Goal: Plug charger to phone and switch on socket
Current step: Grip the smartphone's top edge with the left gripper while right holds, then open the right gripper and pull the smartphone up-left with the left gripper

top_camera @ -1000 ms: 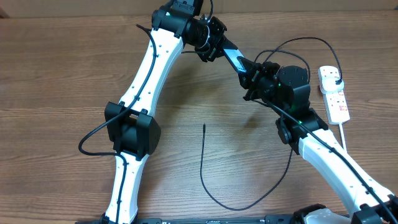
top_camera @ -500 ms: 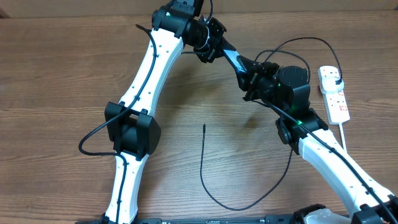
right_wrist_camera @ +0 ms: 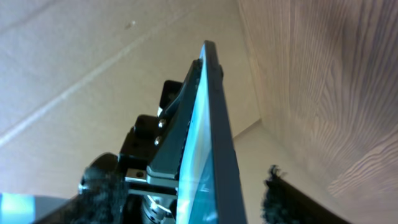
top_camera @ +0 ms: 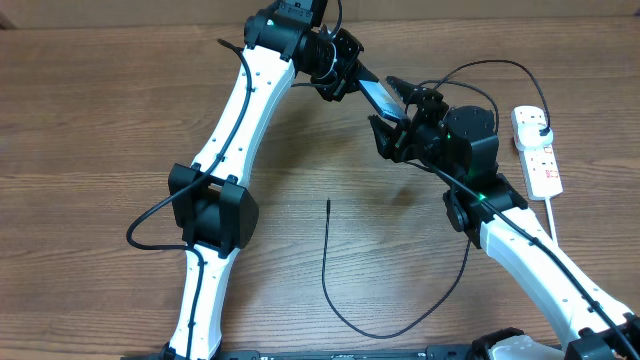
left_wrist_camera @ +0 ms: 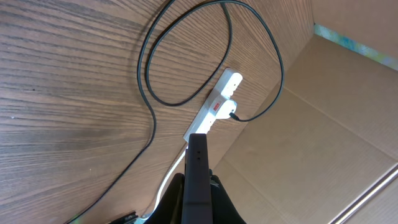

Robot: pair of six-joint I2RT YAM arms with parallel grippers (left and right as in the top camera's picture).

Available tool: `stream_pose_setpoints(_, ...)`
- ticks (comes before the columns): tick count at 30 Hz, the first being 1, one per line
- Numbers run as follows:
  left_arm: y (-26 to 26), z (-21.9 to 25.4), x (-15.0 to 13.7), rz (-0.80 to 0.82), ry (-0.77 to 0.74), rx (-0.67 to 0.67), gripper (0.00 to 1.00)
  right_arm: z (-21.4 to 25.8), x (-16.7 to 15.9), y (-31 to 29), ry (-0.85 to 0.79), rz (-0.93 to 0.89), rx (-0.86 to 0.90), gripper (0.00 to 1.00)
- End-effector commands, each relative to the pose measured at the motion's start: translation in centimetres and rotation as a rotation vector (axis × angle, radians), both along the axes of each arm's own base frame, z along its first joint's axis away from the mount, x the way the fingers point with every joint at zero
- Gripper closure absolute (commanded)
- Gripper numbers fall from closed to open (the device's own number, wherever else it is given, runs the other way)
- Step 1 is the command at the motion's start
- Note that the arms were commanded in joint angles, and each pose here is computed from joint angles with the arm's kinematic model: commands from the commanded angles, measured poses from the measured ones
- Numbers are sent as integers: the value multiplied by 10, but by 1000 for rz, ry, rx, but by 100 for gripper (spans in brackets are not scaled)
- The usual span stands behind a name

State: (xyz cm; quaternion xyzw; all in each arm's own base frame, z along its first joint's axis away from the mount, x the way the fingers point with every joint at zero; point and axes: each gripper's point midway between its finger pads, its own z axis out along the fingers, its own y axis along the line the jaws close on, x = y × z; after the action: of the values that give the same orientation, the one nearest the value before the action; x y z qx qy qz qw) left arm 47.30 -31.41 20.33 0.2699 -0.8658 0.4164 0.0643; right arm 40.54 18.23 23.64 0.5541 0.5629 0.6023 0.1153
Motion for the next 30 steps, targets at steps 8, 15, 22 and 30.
stream_pose_setpoints(8, 11, 38, 4, -20, -125, -23, 96, 16, 2, 3, -38, 10, 9, 3)
stream_pose_setpoints(15, 52, 34, 20, 10, -150, 5, 96, 15, 2, 3, -48, 14, -12, 0)
stream_pose_setpoints(22, 103, 29, 33, -6, -215, 46, 96, 13, 2, 3, -117, 45, -119, 0)
stream_pose_setpoints(30, 139, 23, 34, -65, -282, 96, 96, 13, 1, 2, -257, 106, -327, 0)
